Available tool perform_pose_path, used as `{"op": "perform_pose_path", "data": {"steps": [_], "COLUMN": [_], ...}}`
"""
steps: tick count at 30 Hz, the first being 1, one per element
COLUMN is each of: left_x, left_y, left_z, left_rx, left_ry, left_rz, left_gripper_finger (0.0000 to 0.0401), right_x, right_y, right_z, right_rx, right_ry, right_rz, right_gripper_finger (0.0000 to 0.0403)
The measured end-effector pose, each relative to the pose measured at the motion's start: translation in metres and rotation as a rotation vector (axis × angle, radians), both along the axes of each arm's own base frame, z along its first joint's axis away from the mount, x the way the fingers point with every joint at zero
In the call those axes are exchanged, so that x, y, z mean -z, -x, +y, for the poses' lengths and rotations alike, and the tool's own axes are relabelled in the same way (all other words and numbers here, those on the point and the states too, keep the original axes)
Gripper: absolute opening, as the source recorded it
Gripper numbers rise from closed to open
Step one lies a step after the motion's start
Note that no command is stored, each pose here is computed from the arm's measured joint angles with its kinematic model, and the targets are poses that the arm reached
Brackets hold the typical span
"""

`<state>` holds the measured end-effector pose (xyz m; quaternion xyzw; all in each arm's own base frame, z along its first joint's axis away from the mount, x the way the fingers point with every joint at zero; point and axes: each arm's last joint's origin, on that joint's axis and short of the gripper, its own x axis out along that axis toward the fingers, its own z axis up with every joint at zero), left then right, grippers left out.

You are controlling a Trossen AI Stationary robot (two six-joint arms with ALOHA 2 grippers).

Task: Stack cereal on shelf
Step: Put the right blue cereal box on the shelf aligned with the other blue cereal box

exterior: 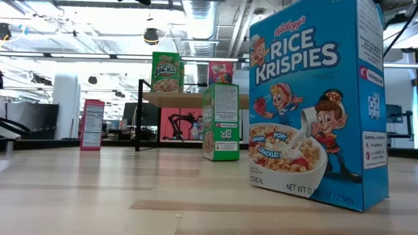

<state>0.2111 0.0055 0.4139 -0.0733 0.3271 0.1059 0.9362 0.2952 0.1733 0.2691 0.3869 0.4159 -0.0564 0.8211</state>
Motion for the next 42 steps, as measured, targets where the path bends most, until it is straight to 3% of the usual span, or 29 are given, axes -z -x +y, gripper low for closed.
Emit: {"op": "perform_pose_path", "data": {"steps": [10, 42], "left_x": [0.001, 0.0], "left_y": [0.0, 0.0], "left_z": [0.0, 0.0], "left_rx": [0.0, 0.0], "left_ry": [0.0, 0.0], "left_rz": [0.007, 0.006], "left_gripper_finger": [0.0313, 0.0313], "right_x": [0.026, 0.046], "right_y": [-0.011, -0.022], "right_z": [0.009, 0.013], "right_rx": [-0.014, -0.006], "right_ry": [-0.022, -0.075], "right_rz": [0.088, 0.139], "right_gripper_finger": [0.0331, 0.0331]}}
